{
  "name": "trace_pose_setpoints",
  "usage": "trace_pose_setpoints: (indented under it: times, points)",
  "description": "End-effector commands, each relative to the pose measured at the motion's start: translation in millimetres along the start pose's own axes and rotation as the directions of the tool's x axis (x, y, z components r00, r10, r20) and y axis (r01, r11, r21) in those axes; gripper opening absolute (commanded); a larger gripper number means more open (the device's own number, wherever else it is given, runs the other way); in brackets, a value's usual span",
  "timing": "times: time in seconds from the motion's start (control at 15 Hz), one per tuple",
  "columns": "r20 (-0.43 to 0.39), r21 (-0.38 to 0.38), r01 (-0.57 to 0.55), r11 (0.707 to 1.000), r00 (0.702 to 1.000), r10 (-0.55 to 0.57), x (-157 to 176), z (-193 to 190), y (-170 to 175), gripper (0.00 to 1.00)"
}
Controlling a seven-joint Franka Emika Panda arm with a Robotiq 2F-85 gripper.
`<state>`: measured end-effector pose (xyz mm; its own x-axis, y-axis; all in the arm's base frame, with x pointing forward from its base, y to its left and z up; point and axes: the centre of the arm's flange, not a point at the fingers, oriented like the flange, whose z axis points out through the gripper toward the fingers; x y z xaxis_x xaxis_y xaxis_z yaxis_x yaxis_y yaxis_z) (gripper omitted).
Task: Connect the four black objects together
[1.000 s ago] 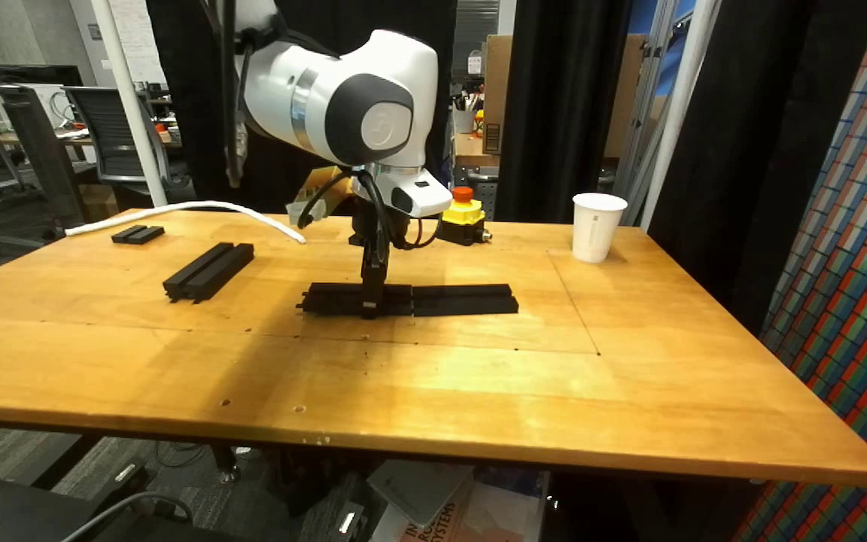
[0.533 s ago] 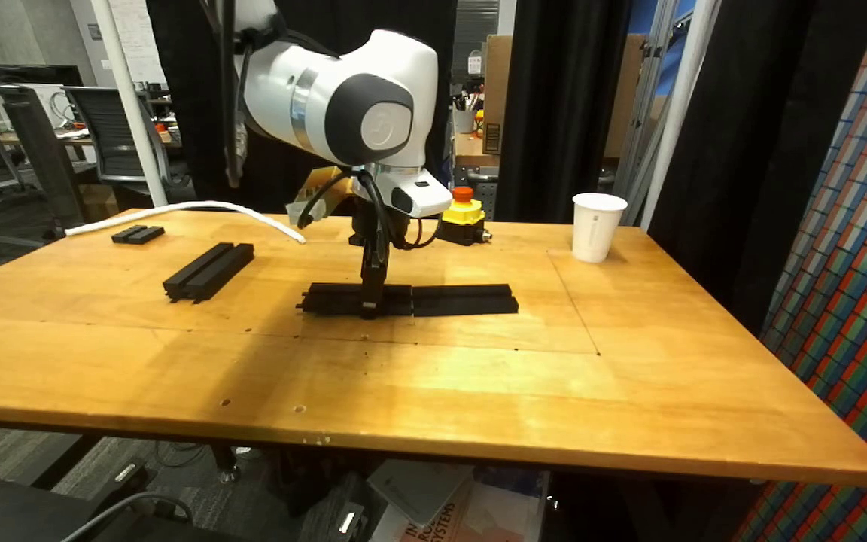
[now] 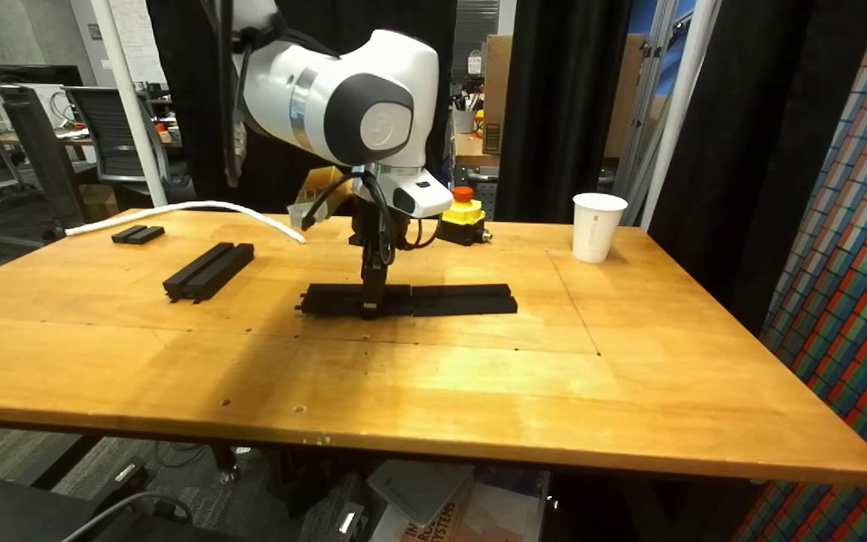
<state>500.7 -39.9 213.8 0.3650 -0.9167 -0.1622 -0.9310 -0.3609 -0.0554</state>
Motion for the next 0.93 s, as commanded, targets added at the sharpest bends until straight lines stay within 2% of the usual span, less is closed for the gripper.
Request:
trace_pose_setpoints:
  times: [0.0, 0.87]
  points:
    - [0.024, -0.005, 0.005, 1.000, 1.000, -0.005, -1.6, 3.0, 20.0, 0.47]
    - [0.026, -0.015, 0.001, 1.000, 1.000, 0.000, 0.8, 5.1, 25.0, 0.47]
